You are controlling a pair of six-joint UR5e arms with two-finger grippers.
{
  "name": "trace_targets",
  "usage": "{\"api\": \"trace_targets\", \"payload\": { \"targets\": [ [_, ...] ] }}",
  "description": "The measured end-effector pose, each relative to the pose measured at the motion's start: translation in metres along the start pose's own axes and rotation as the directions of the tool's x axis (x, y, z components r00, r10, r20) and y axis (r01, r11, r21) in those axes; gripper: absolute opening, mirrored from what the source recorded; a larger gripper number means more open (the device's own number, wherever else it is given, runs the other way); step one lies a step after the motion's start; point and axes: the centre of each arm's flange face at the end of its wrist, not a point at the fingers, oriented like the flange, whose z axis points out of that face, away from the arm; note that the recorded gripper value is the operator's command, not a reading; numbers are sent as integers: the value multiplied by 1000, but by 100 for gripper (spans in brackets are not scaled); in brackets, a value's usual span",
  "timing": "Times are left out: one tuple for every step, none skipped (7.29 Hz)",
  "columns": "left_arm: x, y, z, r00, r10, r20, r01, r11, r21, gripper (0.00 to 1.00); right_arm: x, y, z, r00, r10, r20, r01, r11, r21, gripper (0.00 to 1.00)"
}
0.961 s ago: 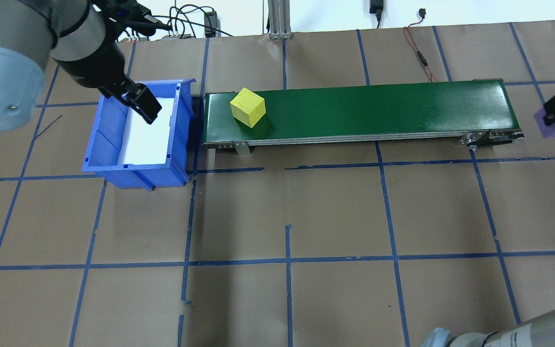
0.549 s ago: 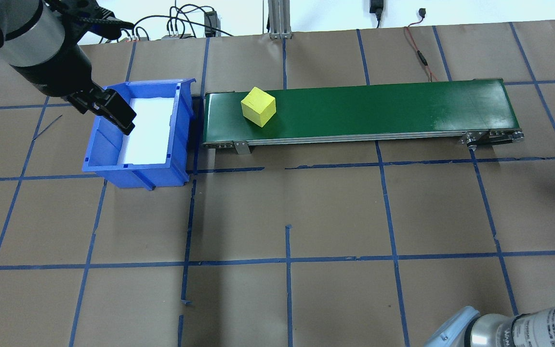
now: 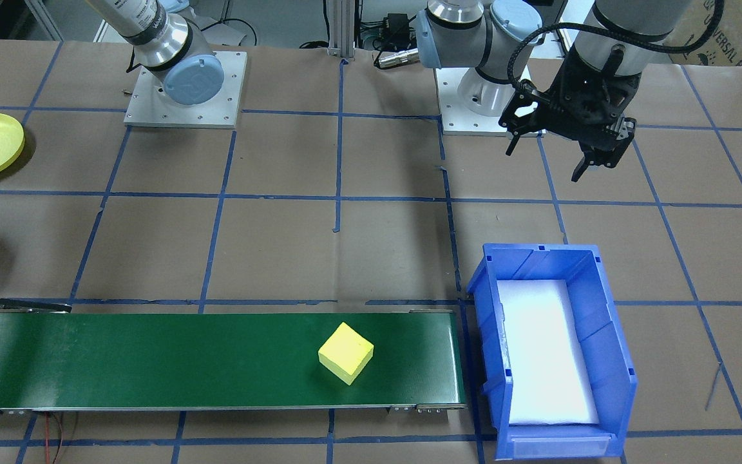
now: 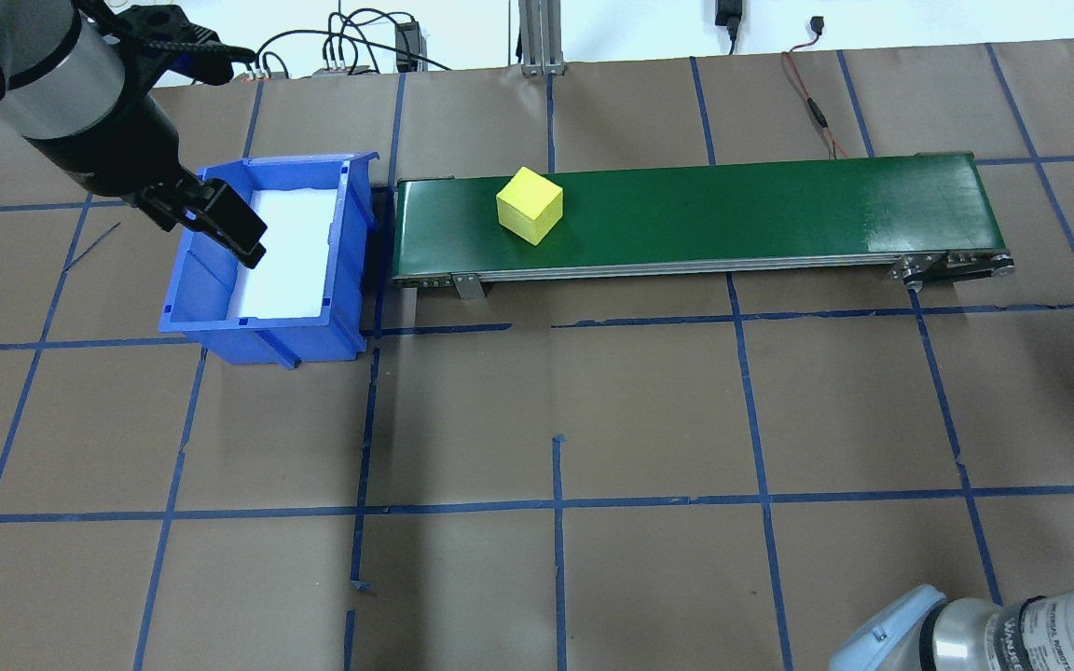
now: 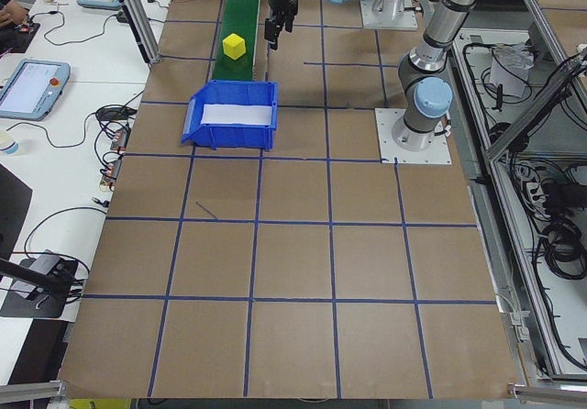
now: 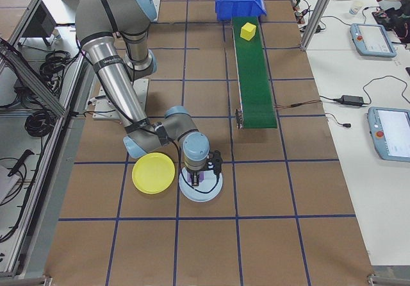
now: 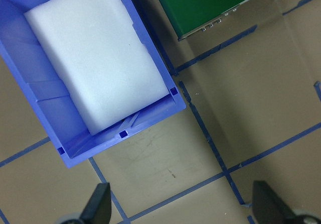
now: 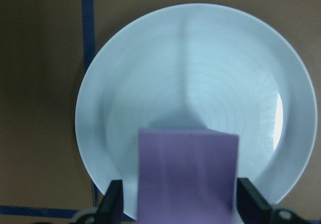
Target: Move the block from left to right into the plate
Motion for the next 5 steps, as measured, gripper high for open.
{"api": "trace_targets", "payload": {
  "targets": [
    [1,0,-1,999,-45,-12,45,999,6,100,-1,-2,-9,1000,8,-4,-8,1000,11,100],
    [2,0,-2,991,-130,-15,130,992,5,100,-11,-11,-29,1000,24,-2,-24,999,42,100],
    [4,1,-5,972,-235,-13,235,972,0,100,-42,-27,-62,998,56,28,-58,997,60,100],
    [4,2,-7,952,-306,-5,306,952,-7,100,-81,-45,-93,993,103,60,-106,993,57,100],
    [3,4,-7,942,-336,10,336,942,-14,100,-118,-72,-107,983,154,104,-161,984,69,100]
  ]
}}
